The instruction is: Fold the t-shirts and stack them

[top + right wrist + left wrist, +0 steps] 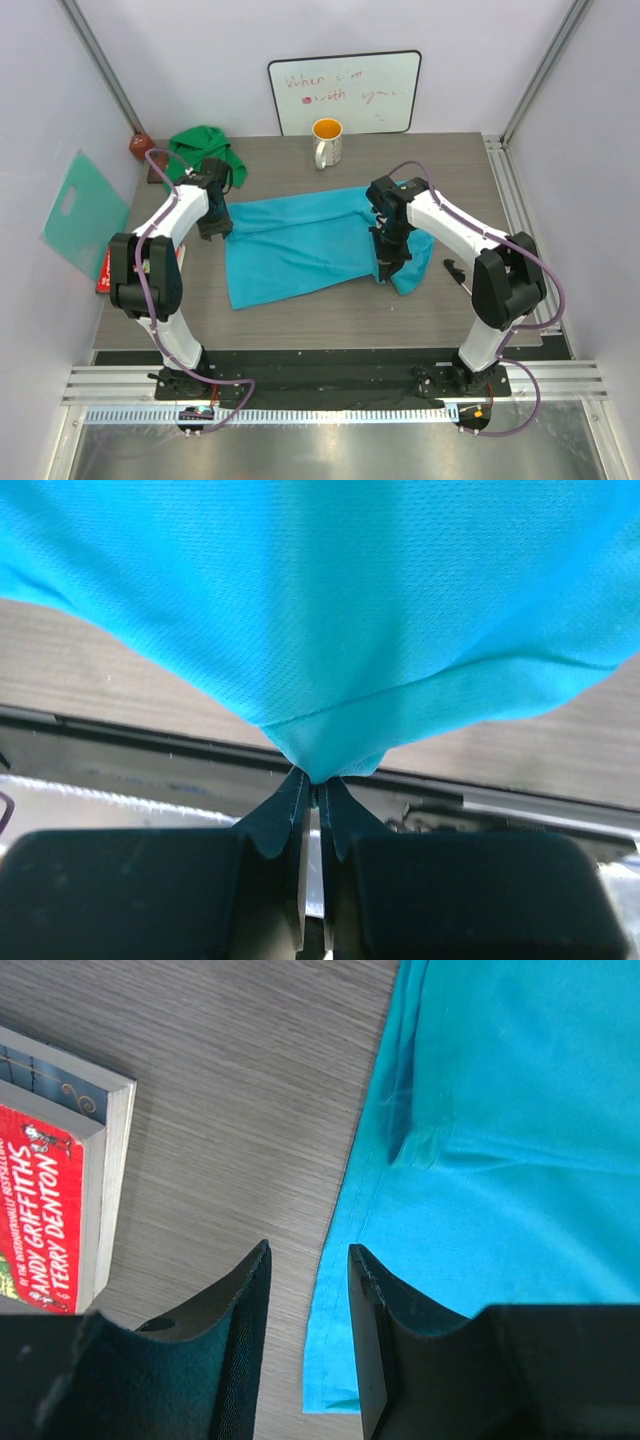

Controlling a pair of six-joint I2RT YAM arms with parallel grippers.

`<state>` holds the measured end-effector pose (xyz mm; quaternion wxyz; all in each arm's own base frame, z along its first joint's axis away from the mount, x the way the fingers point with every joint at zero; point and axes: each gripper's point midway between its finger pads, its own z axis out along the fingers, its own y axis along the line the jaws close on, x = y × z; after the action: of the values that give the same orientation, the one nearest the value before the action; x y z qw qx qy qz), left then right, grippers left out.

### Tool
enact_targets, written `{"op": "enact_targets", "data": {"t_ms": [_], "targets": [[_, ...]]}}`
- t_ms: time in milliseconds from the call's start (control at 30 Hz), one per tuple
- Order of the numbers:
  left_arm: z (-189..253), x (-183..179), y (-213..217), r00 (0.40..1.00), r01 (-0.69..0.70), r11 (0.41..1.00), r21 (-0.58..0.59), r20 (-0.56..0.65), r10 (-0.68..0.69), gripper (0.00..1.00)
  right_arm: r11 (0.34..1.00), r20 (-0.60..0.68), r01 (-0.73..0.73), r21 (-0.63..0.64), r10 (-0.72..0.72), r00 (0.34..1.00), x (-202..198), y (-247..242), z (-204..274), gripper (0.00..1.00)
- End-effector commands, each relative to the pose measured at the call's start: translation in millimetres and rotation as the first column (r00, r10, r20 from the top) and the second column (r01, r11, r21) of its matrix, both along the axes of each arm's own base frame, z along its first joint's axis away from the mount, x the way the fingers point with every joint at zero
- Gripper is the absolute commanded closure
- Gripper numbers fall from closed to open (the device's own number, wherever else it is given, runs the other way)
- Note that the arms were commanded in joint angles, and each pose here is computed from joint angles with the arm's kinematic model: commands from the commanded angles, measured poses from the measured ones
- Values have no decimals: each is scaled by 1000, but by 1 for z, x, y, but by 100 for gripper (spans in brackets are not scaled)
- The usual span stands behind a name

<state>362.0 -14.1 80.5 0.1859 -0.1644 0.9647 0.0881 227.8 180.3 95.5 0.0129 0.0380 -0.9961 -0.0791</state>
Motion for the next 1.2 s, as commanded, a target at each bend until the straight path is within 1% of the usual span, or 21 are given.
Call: {"op": "enact_targets", "data": {"t_ms": [0,33,100,167,367,467,500,533,567,600,700,767,800,867,900,933,1000,1033,1100,1133,1167], "targets": [[7,16,-11,998,16,999,-30,62,-14,63,998,-19,-58,-6,58,998,-13,-7,35,88],[6,17,-12,998,16,999,-30,61,-14,63,997,-40,-70,-37,69,997,-16,-12,37,87],[4,19,-16,998,25,999,-33,58,-23,62,996,-8,-80,-45,79,997,-6,-12,48,87],[4,21,-16,998,27,999,-34,60,-25,62,997,14,-78,-23,78,997,3,-5,54,86],[3,20,-16,998,40,999,-26,59,-38,62,998,51,-59,-28,60,997,39,12,42,84],[2,18,-15,998,46,999,-22,50,-45,62,996,58,-83,-43,86,995,61,21,19,80],[2,18,-15,998,48,999,-23,51,-47,62,995,56,-94,-42,96,994,68,25,10,76],[3,16,-16,998,50,998,-24,51,-49,63,994,70,-99,-40,102,992,78,29,7,74],[2,15,-15,998,51,998,-23,46,-50,62,994,44,-101,-51,103,994,83,31,-11,72],[3,15,-15,997,57,998,-21,48,-56,62,994,54,-97,-40,100,994,91,36,-17,68],[3,13,-14,997,66,998,-16,45,-65,62,996,73,-89,-21,90,993,109,48,-28,64],[5,10,-13,997,70,998,-9,40,-70,62,996,106,-83,-24,85,991,116,48,-20,63],[5,9,-12,997,70,998,-5,38,-70,62,997,150,-73,-24,76,986,118,46,-5,62],[5,7,-11,996,76,997,-3,41,-76,62,996,158,-55,-76,67,985,108,30,-5,55],[3,5,-11,996,77,997,-6,37,-77,62,997,194,-40,-69,53,980,101,24,14,54],[2,4,-13,996,77,997,-10,37,-76,62,992,166,-31,-119,51,985,84,8,4,56],[-3,3,-15,997,78,997,-24,26,-77,63,993,209,11,-118,14,978,71,-4,12,58],[-5,3,-16,997,76,997,-29,22,-76,62,991,237,53,-122,-23,971,55,-17,20,59],[-9,3,-18,997,78,996,-43,12,-77,63,986,267,114,-120,-79,960,43,-29,23,54],[-8,5,-20,997,78,996,-49,15,-78,63,979,244,149,-136,-112,963,27,-38,14,53],[-10,6,-21,997,76,995,-56,14,-76,63,980,267,166,-112,-132,955,21,-42,21,53]]}}
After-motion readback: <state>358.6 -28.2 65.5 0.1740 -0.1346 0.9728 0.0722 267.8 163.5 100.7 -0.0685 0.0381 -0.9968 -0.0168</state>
